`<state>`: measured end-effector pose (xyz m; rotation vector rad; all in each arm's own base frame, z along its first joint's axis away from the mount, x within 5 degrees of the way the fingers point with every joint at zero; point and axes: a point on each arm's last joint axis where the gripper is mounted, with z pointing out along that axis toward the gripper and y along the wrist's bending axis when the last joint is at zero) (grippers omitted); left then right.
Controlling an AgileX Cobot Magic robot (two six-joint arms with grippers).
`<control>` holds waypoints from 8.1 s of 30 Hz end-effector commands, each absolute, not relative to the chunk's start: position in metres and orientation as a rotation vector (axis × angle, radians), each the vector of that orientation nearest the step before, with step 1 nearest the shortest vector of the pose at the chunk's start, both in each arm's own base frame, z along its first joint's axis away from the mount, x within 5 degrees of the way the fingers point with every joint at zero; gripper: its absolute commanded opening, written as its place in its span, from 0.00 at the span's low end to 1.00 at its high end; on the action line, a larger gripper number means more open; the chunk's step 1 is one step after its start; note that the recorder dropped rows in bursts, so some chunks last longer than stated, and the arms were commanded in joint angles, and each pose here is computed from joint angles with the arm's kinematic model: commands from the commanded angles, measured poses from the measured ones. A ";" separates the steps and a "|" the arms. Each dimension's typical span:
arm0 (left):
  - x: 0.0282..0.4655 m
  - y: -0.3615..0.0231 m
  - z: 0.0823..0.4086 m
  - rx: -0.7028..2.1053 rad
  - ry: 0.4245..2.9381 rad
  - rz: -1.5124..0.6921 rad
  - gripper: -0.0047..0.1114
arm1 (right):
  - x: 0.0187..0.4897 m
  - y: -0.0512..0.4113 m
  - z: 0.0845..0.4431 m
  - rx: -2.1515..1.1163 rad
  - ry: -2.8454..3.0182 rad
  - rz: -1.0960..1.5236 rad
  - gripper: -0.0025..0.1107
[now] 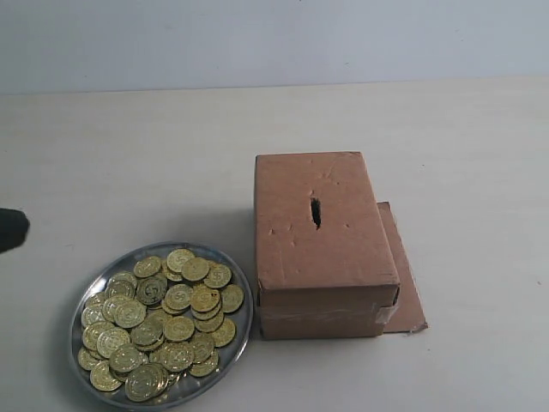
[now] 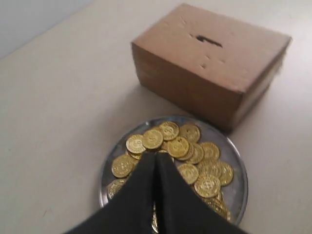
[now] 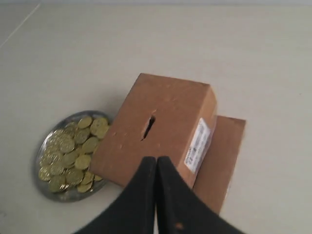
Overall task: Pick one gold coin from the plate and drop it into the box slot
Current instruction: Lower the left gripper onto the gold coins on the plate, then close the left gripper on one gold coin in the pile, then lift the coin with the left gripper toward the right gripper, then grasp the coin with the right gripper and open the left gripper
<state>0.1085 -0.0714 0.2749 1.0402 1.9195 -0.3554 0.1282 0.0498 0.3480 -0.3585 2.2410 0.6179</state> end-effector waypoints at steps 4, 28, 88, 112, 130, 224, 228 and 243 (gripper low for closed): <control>0.131 -0.102 0.242 1.662 1.772 -0.204 0.04 | 0.172 0.084 0.323 -0.711 2.392 0.766 0.02; 0.148 -0.152 0.182 2.762 0.791 0.331 0.04 | 0.203 0.132 0.268 -0.951 2.538 0.725 0.02; 0.151 -0.191 0.134 3.092 0.297 0.160 0.56 | 0.203 0.132 0.268 -0.954 2.530 0.722 0.02; 0.152 -0.191 0.127 3.122 0.278 0.152 0.49 | 0.203 0.132 0.268 -0.954 2.530 0.722 0.02; 0.153 -0.190 0.127 3.112 0.382 0.166 0.48 | 0.203 0.132 0.268 -0.954 2.530 0.722 0.02; 0.169 -0.187 0.275 1.744 1.614 -0.090 0.29 | 0.197 0.171 0.222 -0.360 2.294 1.468 0.20; 0.168 -0.187 0.275 1.747 1.611 -0.091 0.29 | 0.194 0.188 0.212 -0.455 2.302 1.476 0.39; 0.173 -0.191 0.270 1.770 1.583 -0.071 0.29 | 0.209 0.202 0.229 -0.477 2.241 1.456 0.46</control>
